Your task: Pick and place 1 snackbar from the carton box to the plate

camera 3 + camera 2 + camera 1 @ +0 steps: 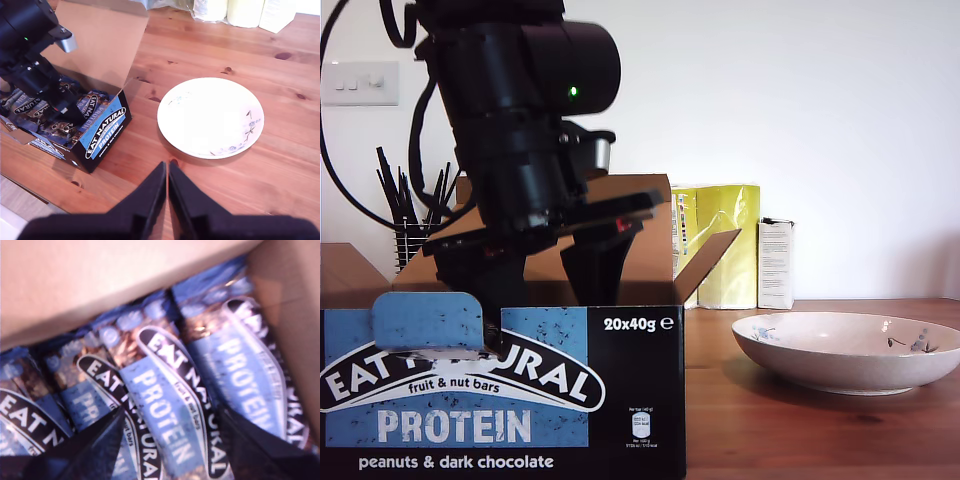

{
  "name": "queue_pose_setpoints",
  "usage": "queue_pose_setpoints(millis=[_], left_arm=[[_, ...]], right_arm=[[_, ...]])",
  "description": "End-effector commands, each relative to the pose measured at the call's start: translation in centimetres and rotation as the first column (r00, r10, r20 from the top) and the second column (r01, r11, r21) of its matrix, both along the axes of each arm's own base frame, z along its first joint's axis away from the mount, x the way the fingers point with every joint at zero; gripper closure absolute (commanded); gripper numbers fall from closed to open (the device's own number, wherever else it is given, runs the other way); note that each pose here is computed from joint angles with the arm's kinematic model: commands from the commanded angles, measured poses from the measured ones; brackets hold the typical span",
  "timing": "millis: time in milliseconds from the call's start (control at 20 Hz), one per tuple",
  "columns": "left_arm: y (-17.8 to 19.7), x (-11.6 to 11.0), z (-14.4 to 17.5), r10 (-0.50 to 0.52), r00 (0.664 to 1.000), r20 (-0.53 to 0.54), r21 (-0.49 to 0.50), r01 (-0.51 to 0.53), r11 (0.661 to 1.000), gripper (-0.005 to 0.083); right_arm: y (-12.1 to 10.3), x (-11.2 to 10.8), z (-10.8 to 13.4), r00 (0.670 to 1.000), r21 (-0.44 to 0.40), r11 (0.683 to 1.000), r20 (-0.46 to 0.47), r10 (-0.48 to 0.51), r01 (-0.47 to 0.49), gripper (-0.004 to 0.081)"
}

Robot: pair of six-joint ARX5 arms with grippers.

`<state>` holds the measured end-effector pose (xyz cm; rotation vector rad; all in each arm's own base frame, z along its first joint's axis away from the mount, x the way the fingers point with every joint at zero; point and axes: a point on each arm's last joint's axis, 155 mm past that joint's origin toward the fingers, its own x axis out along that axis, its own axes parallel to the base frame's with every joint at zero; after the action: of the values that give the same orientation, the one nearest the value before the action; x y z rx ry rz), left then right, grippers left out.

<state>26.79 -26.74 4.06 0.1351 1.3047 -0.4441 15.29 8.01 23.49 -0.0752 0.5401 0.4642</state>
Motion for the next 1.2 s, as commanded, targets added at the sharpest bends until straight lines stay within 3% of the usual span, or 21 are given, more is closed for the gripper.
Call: queue_pose_setpoints(millis=[0, 300, 400, 1150], left_arm=[[0.3, -0.4, -1.8, 0.005, 0.999, -0.033, 0.035, -0.004, 0.999, 0.0262], [-0.8, 0.4, -0.9, -0.013, 1.000, 0.000, -0.003, 0.013, 1.000, 0.0603], [-1.0, 0.7, -0.3, -0.033, 0.999, 0.010, -0.004, 0.033, 0.999, 0.0658], [-1.3, 2.1, 7.8, -0.120, 0.990, 0.072, 0.041, 0.117, 0.992, 0.0669]], right_arm=[[0.0, 0.0, 0.7, 1.000, 0.008, 1.000, 0.022, -0.001, 0.001, 0.0783], [0.0, 0.0, 0.7, 1.000, 0.007, 1.000, 0.022, -0.001, 0.001, 0.0783], [0.0, 0.0, 0.7, 1.000, 0.007, 1.000, 0.022, -0.001, 0.001, 0.0783], [-0.1, 0.1, 0.7, 1.000, 0.001, 1.000, 0.026, -0.001, 0.001, 0.0783]])
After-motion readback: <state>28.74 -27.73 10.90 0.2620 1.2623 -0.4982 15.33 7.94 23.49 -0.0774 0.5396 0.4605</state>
